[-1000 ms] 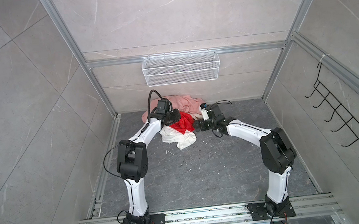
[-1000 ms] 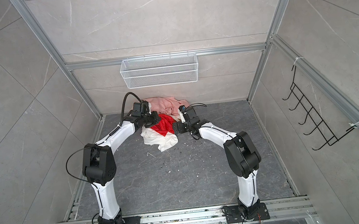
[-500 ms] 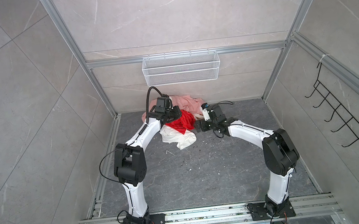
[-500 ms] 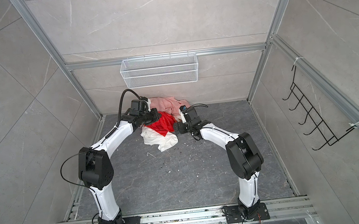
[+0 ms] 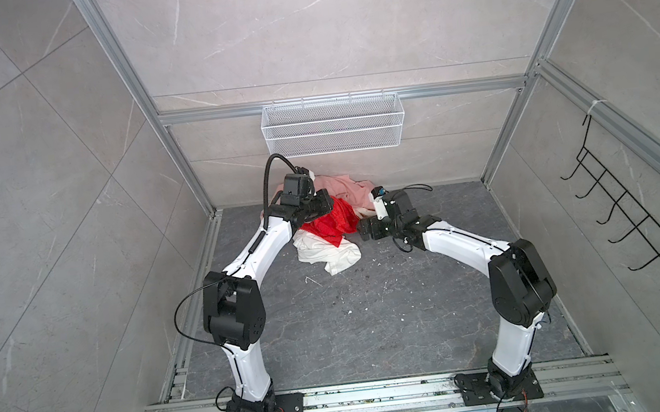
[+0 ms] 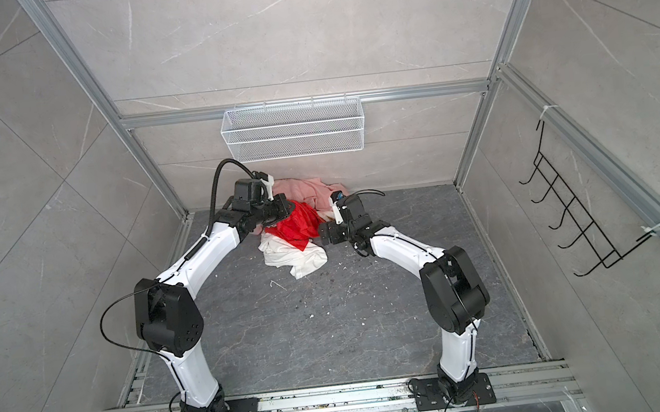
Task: Pick out a specific cloth from the pile
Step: 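Lift the red cloth upward with the left gripper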
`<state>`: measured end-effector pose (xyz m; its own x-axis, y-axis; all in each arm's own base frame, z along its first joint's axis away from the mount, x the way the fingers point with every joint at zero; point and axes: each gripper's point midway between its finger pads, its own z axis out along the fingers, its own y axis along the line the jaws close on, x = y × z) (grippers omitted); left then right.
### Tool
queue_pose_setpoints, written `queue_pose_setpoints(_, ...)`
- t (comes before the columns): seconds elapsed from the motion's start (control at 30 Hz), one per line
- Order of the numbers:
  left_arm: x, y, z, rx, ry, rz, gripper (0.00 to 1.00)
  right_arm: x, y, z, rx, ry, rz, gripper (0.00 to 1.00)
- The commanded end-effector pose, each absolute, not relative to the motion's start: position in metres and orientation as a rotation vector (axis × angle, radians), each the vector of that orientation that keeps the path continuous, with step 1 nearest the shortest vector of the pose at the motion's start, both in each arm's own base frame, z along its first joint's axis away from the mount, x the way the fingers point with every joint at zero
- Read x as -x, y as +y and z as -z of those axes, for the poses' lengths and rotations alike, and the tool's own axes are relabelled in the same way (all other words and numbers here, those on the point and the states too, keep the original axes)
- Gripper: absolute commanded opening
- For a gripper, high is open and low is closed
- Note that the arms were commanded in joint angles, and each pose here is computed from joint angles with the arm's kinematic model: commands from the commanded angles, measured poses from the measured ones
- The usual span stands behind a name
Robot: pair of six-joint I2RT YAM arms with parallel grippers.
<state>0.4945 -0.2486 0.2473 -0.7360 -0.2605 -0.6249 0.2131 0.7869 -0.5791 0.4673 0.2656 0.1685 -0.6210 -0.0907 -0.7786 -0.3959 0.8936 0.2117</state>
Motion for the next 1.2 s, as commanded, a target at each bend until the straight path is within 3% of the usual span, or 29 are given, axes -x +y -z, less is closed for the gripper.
queue_pose_setpoints(0.0, -0.489, -0.252, -0.318, -0.017, 2.071, 0.901, 0.0, -0.463, 0.266, -0.191, 0.327, 2.163, -0.504, 1.0)
queue_pose_setpoints(1.17, -0.472, -0.268, -0.405, -0.203, 1.817, 0.978, 0.0, -0.449, 0.259, -0.221, 0.315, 2.091, -0.53, 1.0)
